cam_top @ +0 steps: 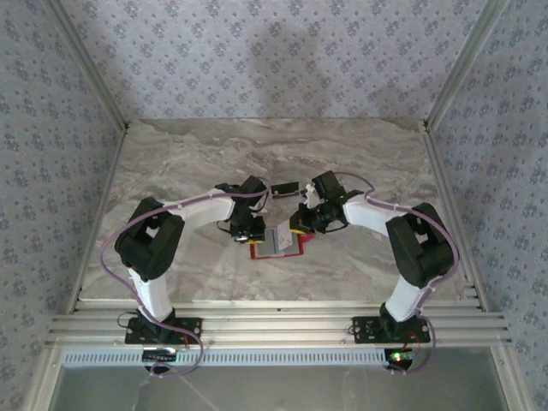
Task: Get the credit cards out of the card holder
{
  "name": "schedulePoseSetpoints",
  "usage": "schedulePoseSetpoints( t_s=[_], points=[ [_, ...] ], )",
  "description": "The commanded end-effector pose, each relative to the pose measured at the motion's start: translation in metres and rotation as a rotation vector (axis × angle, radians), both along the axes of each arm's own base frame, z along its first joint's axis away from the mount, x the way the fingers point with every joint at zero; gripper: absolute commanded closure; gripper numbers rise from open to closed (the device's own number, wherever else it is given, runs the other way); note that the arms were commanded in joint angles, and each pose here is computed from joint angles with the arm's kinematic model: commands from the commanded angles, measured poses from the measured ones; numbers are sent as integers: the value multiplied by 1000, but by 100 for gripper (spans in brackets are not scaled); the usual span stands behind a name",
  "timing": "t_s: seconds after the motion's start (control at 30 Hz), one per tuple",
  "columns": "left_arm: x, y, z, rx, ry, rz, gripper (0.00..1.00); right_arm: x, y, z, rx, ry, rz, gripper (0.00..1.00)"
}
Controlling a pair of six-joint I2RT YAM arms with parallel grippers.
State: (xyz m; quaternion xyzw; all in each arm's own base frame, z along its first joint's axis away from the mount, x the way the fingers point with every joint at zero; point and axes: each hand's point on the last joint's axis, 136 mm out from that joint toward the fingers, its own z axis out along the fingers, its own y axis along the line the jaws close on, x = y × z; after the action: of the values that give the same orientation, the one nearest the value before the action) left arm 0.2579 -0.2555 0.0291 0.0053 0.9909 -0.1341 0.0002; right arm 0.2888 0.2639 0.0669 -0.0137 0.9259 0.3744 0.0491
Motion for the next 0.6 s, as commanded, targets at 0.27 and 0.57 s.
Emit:
schedulePoseSetpoints(
  t_s=[0.27,0.57],
  points=[
    [12,1,43,-5,-114,-2,73,18,-31,50,-167,-320,116,100],
    [14,16,51,-14,-181,49,73,40,-36,79,-362,-699,494,99]
  ],
)
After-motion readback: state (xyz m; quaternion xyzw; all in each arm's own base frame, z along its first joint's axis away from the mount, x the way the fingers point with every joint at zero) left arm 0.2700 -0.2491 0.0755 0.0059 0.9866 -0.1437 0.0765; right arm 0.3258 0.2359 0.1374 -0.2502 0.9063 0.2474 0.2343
